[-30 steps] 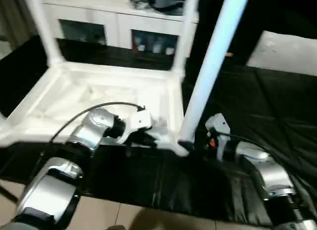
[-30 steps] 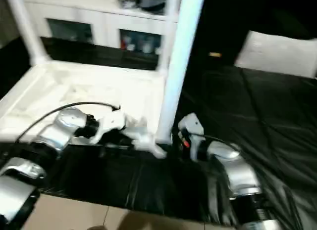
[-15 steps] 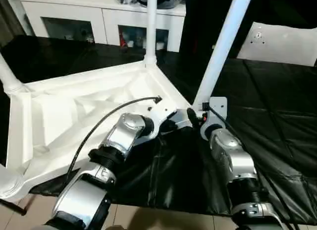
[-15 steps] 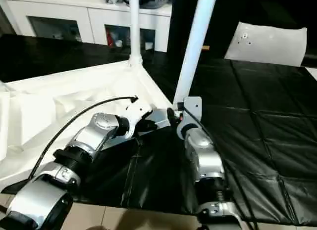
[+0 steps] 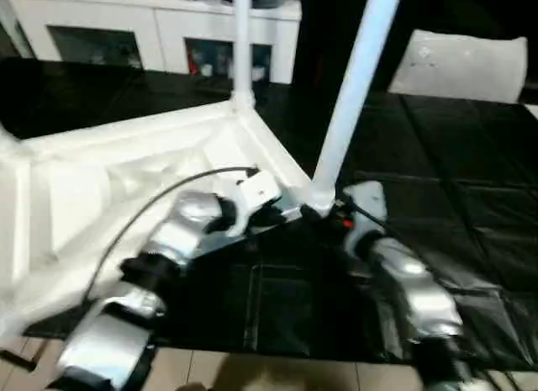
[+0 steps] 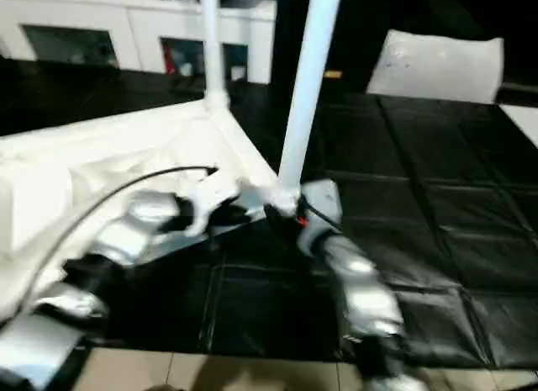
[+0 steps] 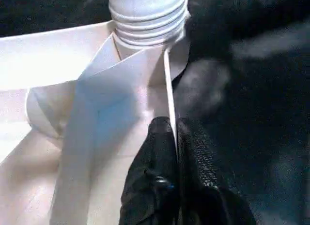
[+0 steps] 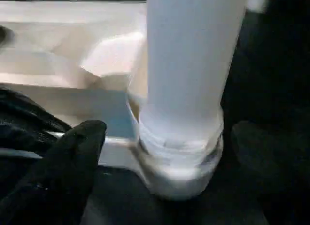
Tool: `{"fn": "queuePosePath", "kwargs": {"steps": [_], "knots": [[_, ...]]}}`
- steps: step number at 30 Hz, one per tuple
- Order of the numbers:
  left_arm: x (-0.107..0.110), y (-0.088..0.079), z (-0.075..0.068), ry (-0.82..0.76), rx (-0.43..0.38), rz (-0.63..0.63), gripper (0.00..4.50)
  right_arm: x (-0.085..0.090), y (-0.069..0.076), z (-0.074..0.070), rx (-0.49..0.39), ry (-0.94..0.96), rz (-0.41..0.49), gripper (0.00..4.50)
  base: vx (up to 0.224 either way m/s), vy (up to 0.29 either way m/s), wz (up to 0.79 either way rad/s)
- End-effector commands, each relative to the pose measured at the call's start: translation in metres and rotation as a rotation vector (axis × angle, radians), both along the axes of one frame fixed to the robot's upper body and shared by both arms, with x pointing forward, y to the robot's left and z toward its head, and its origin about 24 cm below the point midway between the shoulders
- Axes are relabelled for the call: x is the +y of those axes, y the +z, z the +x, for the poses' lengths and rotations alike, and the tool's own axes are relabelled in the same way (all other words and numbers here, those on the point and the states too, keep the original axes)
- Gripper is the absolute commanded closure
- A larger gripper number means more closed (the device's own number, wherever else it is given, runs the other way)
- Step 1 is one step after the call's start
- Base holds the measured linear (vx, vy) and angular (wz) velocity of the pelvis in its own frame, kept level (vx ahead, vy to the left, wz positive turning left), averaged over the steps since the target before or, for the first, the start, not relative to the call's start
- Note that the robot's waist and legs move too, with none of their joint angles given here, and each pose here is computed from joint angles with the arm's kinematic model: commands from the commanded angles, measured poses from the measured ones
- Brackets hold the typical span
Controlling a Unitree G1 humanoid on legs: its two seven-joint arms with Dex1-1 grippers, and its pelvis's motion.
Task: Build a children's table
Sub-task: Rotate leg to tighten
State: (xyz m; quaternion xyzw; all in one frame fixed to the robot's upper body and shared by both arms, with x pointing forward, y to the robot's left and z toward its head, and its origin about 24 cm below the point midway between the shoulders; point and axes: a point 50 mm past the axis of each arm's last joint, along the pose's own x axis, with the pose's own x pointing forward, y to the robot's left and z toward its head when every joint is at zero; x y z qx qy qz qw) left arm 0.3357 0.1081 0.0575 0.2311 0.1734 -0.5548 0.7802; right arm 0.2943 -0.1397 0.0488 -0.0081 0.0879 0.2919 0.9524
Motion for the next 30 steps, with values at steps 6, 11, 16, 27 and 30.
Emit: {"fn": "queuePosePath", "kwargs": {"steps": [6,11,16,27,30], "knots": [[0.011,-0.007,-0.018,-0.266,0.080,0.068,4.50,-0.018,0.017,-0.015,-0.014,0.346,-0.081,0.01,0.000,0.000,0.00],[0.017,-0.004,-0.021,-0.355,0.118,0.078,4.50,-0.022,0.019,-0.017,0.006,0.468,-0.126,0.01,0.000,0.000,0.00],[0.025,0.000,-0.024,-0.472,0.150,0.141,4.50,-0.019,0.020,-0.016,0.039,0.629,-0.122,0.18,0.000,0.000,0.00],[0.027,0.005,-0.022,-0.547,0.152,0.182,4.50,-0.013,0.020,-0.012,0.061,0.756,-0.128,0.96,0.000,0.000,0.00],[0.027,0.005,-0.023,-0.554,0.153,0.182,4.50,-0.013,0.019,-0.012,0.062,0.773,-0.124,1.13,0.000,0.000,0.00]]}}
